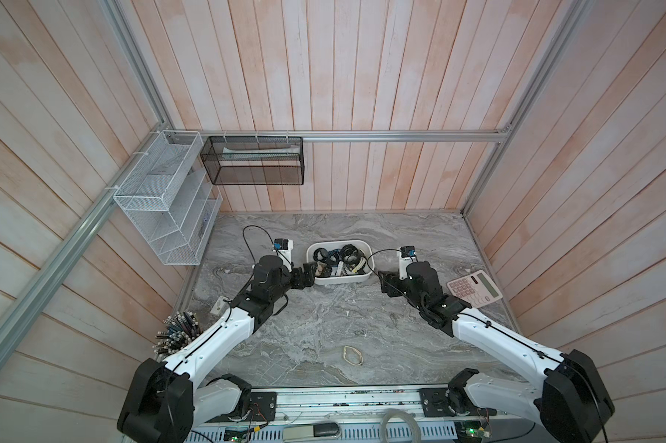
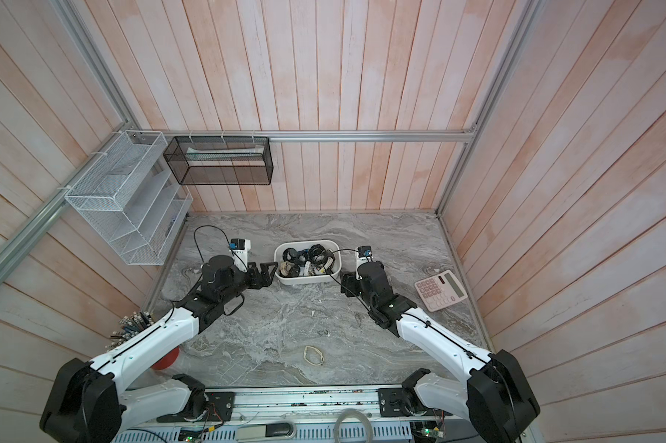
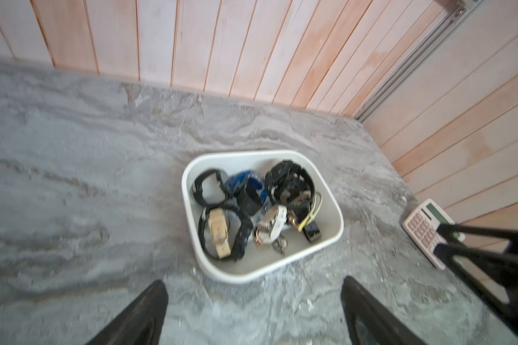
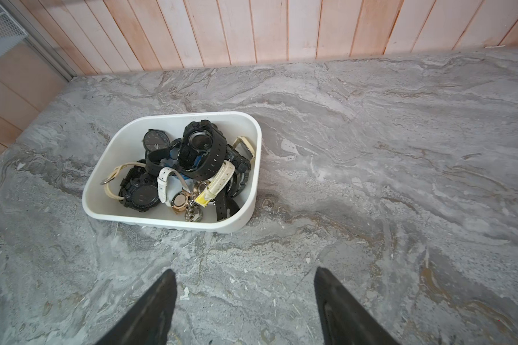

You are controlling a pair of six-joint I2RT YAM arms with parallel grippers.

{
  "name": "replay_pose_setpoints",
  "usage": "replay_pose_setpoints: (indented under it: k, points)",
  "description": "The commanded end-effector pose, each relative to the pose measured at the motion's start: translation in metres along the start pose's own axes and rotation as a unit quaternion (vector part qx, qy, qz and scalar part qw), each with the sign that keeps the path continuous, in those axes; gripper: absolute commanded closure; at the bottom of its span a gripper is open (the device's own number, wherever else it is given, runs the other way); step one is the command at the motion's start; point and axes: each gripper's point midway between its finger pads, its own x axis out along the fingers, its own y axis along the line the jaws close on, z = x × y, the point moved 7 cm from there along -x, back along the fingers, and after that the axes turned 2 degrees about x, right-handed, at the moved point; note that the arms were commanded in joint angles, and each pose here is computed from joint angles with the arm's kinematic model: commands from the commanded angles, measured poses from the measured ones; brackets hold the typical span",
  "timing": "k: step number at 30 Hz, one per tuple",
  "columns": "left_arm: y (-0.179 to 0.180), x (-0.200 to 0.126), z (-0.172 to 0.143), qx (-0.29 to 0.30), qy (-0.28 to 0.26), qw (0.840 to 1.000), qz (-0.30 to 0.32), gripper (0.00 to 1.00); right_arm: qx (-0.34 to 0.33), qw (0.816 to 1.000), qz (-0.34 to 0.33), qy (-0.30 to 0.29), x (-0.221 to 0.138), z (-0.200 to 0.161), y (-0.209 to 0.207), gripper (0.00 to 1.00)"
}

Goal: Put the watch into the storage box
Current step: Place the watch in the storage box, then pick up the watch at the center of the board.

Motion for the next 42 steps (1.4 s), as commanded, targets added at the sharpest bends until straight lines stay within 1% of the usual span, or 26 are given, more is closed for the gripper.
replay_pose_setpoints:
  k: [1,5,6,9,12,15,19,25,29,33,37,42]
  points:
    - [0.003,-0.009,-0.017,-0.035,-0.006,0.999,-0.014,0.06,0.009,1.0,0.021,0.018,0.0,-0.001,0.005,0.26]
    - [0.005,-0.017,-0.031,-0.049,0.004,0.999,-0.02,0.04,0.008,0.997,0.05,0.051,-0.001,-0.013,0.011,0.3]
    - [0.006,-0.019,-0.033,-0.051,0.004,0.998,-0.022,0.03,0.01,0.996,0.057,0.062,-0.002,-0.019,0.013,0.32]
    - [0.006,-0.025,-0.037,-0.057,0.0,0.998,-0.024,0.01,0.009,0.993,0.068,0.097,-0.007,-0.041,0.022,0.36]
    - [0.009,-0.029,-0.041,-0.059,-0.005,0.998,-0.018,0.0,0.017,0.988,0.082,0.127,-0.015,-0.07,0.034,0.36]
    - [0.01,-0.032,-0.044,-0.062,-0.006,0.998,-0.015,0.0,0.02,0.981,0.094,0.166,-0.021,-0.097,0.045,0.39]
    - [0.01,-0.034,-0.044,-0.061,-0.006,0.998,-0.019,0.0,0.004,0.971,0.111,0.213,-0.032,-0.126,0.062,0.41]
    - [0.01,-0.037,-0.043,-0.059,-0.009,0.998,-0.014,0.0,-0.011,0.953,0.127,0.275,-0.043,-0.153,0.073,0.48]
    - [0.011,-0.038,-0.044,-0.06,-0.008,0.998,-0.012,0.0,-0.021,0.946,0.135,0.294,-0.048,-0.165,0.078,0.53]
    - [0.012,-0.039,-0.045,-0.061,-0.007,0.998,-0.007,0.0,-0.033,0.937,0.149,0.315,-0.055,-0.178,0.083,0.55]
    - [0.012,-0.04,-0.044,-0.06,-0.006,0.998,-0.005,0.0,-0.034,0.93,0.149,0.333,-0.058,-0.19,0.083,0.57]
    - [0.012,-0.04,-0.045,-0.063,-0.005,0.998,-0.003,0.0,-0.036,0.931,0.138,0.335,-0.055,-0.195,0.081,0.6]
